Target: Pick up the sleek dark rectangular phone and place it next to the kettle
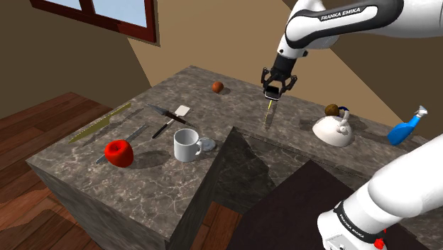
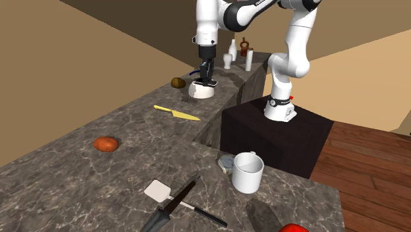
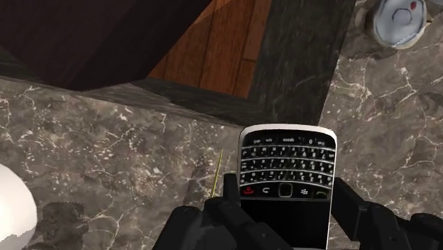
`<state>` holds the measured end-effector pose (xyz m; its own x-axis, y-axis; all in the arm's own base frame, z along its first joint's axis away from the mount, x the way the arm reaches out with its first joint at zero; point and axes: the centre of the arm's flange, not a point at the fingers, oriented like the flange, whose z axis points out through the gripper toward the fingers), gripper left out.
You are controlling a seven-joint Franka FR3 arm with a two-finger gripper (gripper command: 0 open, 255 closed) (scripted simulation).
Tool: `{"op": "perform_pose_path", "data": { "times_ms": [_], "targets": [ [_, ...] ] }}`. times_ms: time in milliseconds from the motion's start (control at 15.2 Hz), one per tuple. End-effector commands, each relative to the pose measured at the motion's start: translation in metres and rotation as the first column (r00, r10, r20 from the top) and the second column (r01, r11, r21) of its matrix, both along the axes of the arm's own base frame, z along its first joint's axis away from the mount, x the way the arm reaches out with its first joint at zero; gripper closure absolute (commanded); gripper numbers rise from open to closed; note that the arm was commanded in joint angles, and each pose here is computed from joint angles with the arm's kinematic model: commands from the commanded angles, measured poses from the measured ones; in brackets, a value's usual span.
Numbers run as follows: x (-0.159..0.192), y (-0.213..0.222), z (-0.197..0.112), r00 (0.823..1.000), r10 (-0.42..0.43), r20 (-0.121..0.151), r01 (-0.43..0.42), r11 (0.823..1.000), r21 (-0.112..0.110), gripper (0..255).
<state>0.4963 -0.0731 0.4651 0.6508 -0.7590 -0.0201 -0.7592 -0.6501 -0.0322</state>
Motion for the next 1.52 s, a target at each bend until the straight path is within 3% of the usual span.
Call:
{"op": "perform_pose_path", "data": {
  "times_ms": [0, 1452],
  "targets": [
    [-0.014, -0.023, 0.001, 1.000, 0.001, 0.000, -0.001, 1.000, 0.001, 255],
    [-0.169, -0.269, 0.001, 1.000, 0.001, 0.000, -0.001, 1.000, 0.001, 255]
  ]
}}
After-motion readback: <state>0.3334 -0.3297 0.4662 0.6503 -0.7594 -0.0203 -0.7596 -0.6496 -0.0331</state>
